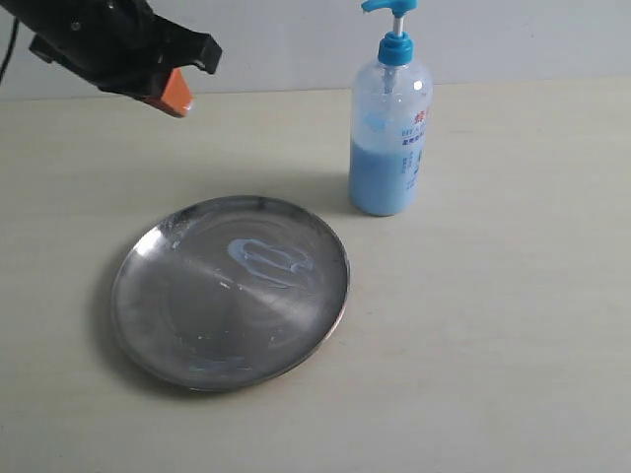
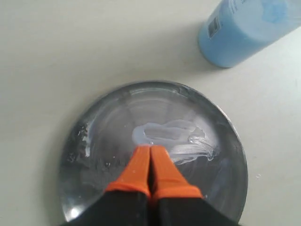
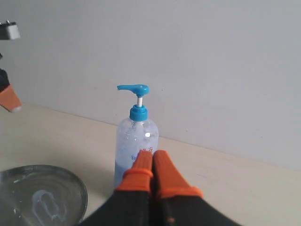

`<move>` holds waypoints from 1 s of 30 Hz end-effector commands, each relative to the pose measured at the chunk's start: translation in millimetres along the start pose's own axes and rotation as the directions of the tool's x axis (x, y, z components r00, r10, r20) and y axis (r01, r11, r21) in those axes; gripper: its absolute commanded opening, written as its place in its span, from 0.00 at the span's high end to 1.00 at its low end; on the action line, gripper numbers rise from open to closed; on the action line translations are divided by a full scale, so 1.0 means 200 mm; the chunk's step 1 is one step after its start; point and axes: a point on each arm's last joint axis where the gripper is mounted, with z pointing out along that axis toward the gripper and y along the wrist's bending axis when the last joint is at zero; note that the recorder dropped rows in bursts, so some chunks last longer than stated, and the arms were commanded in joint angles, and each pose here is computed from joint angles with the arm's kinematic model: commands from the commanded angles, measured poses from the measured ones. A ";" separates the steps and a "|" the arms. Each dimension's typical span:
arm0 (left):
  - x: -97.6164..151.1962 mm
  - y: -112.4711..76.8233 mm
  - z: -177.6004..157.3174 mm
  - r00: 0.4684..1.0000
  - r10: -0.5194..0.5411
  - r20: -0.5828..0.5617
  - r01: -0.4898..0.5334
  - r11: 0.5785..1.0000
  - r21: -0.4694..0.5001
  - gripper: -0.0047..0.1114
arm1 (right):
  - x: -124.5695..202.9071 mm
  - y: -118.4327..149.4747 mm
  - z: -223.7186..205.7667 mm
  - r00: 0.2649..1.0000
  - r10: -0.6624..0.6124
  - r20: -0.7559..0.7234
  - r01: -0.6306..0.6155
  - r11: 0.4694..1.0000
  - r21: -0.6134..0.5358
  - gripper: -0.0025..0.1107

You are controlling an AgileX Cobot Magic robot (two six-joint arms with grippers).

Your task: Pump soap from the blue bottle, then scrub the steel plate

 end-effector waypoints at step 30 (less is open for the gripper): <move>1.10 -0.01 -0.84 0.686 0.055 0.725 -0.070 0.997 -0.009 0.96 | 0.10 -0.01 0.12 0.993 0.029 -0.115 -0.029 1.000 0.001 0.98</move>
